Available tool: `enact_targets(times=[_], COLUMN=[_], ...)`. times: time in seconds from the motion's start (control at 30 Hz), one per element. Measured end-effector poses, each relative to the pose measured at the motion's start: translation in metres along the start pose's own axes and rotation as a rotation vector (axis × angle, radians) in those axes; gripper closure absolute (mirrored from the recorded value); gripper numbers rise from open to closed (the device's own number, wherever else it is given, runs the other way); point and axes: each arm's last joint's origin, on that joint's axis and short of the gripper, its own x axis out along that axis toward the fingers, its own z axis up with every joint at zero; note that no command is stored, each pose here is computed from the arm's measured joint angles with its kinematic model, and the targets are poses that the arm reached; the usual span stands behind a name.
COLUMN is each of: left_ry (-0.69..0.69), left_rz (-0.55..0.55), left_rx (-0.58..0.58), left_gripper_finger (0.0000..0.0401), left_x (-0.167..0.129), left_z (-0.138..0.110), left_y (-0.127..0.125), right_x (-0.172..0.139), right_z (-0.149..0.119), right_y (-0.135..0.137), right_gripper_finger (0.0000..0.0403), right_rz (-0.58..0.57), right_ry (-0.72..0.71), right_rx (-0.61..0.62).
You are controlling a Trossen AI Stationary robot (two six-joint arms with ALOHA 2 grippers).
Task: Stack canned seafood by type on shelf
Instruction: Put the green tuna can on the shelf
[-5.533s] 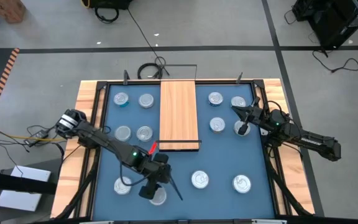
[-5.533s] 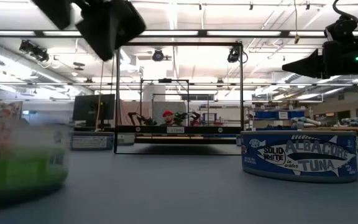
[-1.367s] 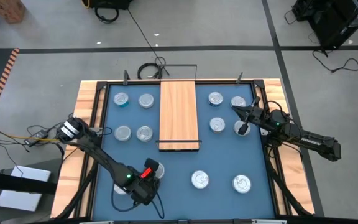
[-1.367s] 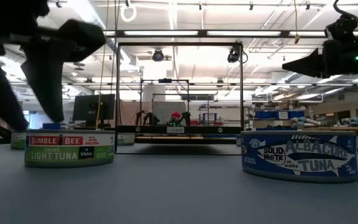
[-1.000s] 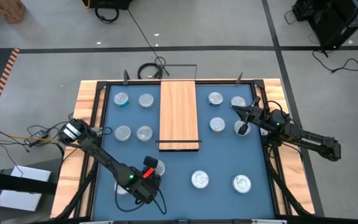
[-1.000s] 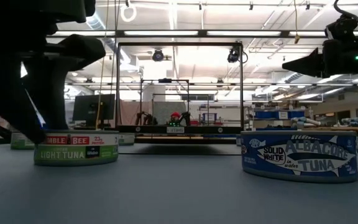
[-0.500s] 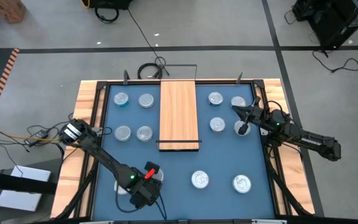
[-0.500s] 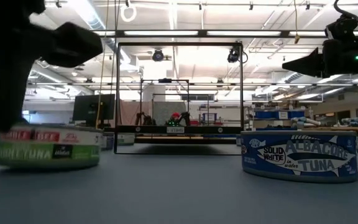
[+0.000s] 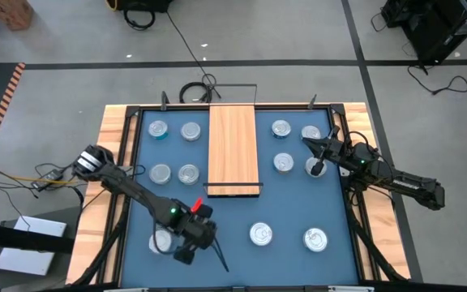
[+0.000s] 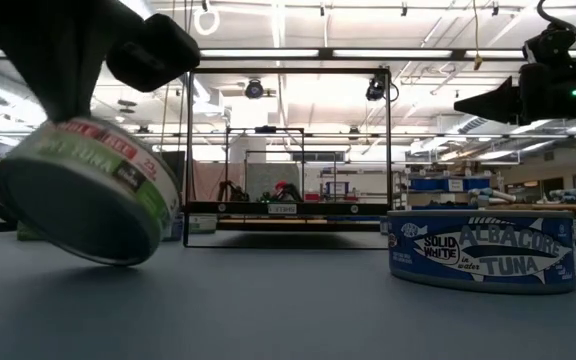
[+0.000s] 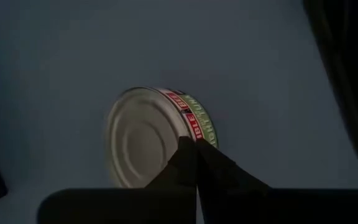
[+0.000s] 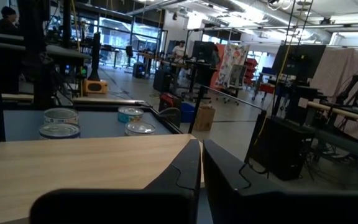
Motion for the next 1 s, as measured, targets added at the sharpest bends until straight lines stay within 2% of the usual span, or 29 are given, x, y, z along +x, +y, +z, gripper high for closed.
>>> enact_targets(times=[0.3,0.5,0.83,1.0], left_ry=[0.008,0.022,-0.036,-0.014], left_rz=[-0.084,-0.101,-0.148,-0.125], left_rx=[-0.066,-0.088,-0.123,-0.129], left_gripper_finger=[0.0401,0.0401,0.0401,0.0401], left_x=[0.0,0.0,-0.018,-0.018], left_z=[0.003,0.002,0.004,0.002], left_y=[0.025,0.04,0.042,0.043], right_x=[0.0,0.0,0.0,0.0], right_z=[0.0,0.0,0.0,0.001], right_y=[0.0,0.0,0.0,0.0], right_gripper_finger=[0.0371,0.0374,0.0372,0.0372], right_rz=[0.0,0.0,-0.001,-0.001], right_ry=[0.0,0.0,-0.005,-0.007], right_rx=[0.0,0.0,0.001,0.001])
